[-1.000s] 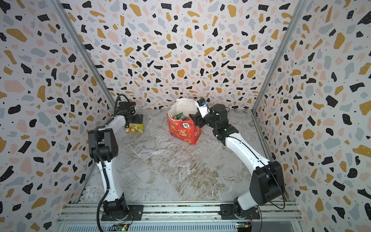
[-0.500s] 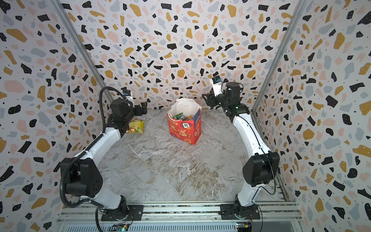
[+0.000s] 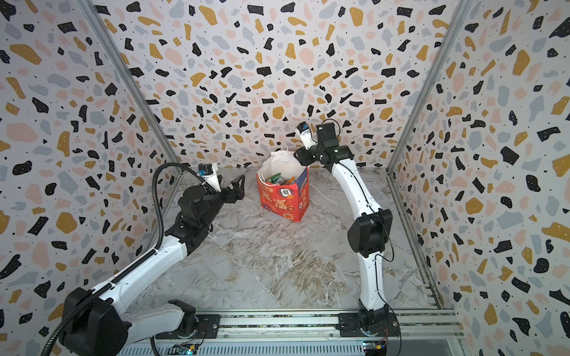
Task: Take the snacks out of the paper bag
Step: Pick up the paper bag from the top-center of the table.
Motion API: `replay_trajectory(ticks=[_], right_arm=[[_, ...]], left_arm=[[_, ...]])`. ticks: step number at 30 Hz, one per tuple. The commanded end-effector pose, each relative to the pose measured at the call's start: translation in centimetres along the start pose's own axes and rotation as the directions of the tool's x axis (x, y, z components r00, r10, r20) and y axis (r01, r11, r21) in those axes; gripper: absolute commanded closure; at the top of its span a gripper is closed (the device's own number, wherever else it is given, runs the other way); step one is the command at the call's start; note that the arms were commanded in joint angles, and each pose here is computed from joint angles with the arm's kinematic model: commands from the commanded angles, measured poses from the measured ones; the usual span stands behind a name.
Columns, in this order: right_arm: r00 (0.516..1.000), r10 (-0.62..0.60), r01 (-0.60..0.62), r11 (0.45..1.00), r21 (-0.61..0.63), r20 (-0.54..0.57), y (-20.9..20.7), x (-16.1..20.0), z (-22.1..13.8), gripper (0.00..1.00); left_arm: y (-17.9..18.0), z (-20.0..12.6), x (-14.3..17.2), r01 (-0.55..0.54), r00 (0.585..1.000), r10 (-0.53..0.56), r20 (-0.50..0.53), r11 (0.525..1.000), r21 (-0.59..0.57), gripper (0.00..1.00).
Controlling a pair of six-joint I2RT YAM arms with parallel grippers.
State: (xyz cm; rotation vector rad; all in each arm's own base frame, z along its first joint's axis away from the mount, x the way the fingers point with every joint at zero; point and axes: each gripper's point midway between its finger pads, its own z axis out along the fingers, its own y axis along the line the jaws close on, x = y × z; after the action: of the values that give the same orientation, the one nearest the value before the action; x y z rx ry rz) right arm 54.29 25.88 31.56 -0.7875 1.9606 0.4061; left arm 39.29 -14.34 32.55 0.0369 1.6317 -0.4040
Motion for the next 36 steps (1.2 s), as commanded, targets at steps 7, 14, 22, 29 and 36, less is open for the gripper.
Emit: replay_trajectory(ticks=[7,14,22,29,36], right_arm=[[0.998,-0.053,0.055,0.997,0.050,-0.035,-0.6,0.3,0.9,0.43],[0.999,-0.039,0.040,0.999,0.015,-0.035,-0.5,0.8,1.3,0.53],[0.999,-0.028,0.028,1.000,0.014,-0.021,-0.3,0.0,0.2,0.43],[0.998,-0.043,0.043,0.999,-0.011,0.049,1.4,-2.7,-3.4,0.36],[0.995,-0.070,0.072,0.997,-0.023,0.073,2.4,-2.3,-5.2,0.32]], left_arm=[[-0.2,-0.2,0.3,-0.017,1.000,0.017,0.021,1.000,0.009,0.05],[-0.2,0.0,0.7,-0.018,1.000,0.018,0.022,1.000,0.017,0.05],[-0.3,0.3,1.0,-0.026,1.000,0.025,0.011,0.999,0.022,0.05],[-0.6,0.7,1.1,-0.019,1.000,0.019,0.009,0.999,0.036,0.06],[-0.6,1.0,1.5,-0.018,1.000,0.018,0.002,0.999,0.036,0.06]])
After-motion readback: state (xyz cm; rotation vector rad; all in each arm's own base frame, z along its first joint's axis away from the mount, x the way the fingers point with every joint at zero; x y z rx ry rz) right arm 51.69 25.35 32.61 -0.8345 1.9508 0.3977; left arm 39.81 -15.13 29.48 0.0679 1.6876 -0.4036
